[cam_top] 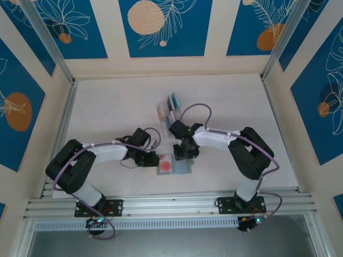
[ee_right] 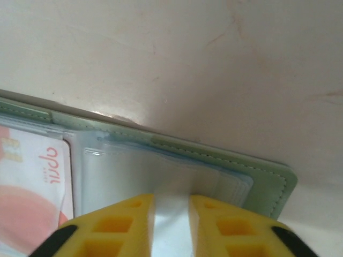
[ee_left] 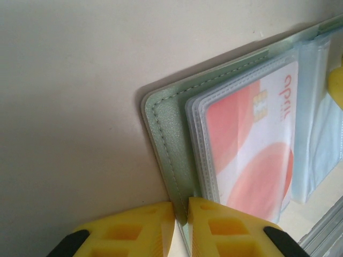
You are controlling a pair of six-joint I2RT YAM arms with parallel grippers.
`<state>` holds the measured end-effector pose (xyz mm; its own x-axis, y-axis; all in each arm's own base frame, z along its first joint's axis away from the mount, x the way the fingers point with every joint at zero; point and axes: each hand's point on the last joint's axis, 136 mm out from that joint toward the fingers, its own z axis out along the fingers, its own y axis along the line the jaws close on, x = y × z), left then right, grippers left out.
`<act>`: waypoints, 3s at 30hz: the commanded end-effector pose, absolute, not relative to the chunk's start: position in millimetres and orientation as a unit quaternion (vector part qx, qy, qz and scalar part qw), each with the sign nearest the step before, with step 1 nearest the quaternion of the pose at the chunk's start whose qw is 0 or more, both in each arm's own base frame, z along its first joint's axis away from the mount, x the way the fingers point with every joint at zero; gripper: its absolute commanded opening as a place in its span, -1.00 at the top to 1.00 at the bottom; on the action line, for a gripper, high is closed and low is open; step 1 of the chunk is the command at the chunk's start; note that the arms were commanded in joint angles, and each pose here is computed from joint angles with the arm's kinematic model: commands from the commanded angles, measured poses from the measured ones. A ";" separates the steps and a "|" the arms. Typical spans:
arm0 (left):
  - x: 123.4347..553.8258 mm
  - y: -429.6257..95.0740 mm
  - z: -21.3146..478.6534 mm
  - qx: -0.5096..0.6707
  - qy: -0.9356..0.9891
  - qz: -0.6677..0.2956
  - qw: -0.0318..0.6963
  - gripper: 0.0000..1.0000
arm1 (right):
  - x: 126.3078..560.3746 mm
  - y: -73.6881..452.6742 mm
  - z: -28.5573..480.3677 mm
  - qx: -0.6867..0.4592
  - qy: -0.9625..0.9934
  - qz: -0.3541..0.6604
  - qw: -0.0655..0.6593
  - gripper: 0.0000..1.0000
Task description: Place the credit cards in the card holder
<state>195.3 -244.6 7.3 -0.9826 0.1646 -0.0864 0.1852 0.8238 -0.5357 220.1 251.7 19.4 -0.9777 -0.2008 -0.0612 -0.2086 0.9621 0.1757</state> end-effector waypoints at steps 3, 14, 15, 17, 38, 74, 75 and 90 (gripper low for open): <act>169.0 -215.0 -39.9 0.084 0.976 -0.201 -0.022 0.63 | 205.3 241.3 0.5 -0.094 0.994 0.062 0.003 0.86; 167.0 -219.2 -40.1 0.078 0.974 -0.212 -0.020 0.63 | 218.9 256.6 56.6 -0.109 0.987 0.102 0.053 1.00; 166.2 -220.7 -39.9 0.078 0.974 -0.214 -0.021 0.63 | 218.9 260.6 61.6 -0.110 0.986 0.114 0.054 1.00; 166.2 -222.4 -40.2 0.077 0.973 -0.214 -0.020 0.63 | 216.9 269.2 67.4 -0.114 0.983 0.137 0.050 1.00; 164.9 -233.1 -32.4 0.051 0.968 -0.245 -0.014 0.63 | 212.1 346.5 78.4 -0.093 0.933 0.346 -0.028 0.43; 272.6 -211.5 121.9 -0.014 0.916 -0.373 0.145 0.39 | 341.7 260.3 138.1 -0.067 0.965 0.235 0.099 0.27; 280.6 -215.7 123.9 -0.015 0.912 -0.383 0.146 0.39 | 346.8 261.3 137.0 -0.067 0.965 0.233 0.099 0.27; 347.7 -252.0 97.4 -0.020 0.904 -0.411 0.119 0.42 | 380.8 286.4 119.6 -0.081 0.962 0.246 0.082 0.25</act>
